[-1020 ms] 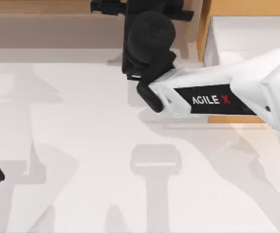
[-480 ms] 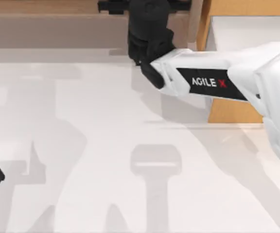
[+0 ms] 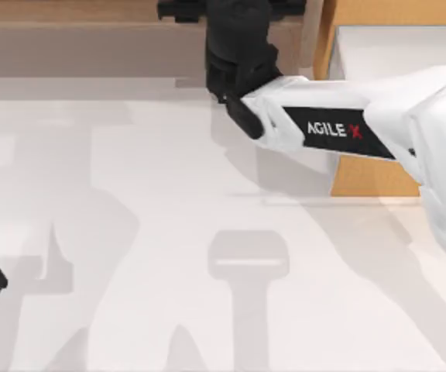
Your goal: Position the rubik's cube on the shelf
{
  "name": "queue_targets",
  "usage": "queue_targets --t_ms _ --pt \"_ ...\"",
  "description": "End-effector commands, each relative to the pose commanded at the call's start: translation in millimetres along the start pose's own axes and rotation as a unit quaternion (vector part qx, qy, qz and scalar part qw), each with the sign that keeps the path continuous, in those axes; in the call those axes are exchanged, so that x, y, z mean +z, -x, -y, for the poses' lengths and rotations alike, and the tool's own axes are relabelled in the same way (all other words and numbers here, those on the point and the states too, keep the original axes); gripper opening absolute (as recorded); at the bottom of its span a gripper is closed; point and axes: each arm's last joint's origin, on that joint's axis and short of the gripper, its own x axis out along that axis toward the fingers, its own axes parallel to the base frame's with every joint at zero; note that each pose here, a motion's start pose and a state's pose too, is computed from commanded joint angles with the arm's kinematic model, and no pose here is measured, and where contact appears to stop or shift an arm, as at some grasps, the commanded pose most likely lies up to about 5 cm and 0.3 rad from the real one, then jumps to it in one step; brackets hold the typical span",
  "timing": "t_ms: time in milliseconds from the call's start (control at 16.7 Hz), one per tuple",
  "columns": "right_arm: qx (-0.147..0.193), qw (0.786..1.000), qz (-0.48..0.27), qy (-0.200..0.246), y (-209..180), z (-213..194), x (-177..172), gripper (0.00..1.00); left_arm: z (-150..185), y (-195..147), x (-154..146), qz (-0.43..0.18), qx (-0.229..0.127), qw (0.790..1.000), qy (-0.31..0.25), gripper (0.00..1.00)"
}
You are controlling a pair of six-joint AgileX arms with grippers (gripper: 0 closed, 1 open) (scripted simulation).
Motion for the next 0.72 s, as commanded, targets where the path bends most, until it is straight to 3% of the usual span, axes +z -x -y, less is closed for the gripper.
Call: queue_targets --t_ms 600,720 --pt "0.0 1.0 0.0 0.0 0.0 0.0 0.0 0.98 0.0 0.0 0.0 0.0 0.0 1.0 0.0 1.0" --pt "0.0 1.0 0.0 0.0 0.0 0.0 0.0 1.0 0.0 0.0 0.0 0.0 0.0 1.0 0.0 1.0"
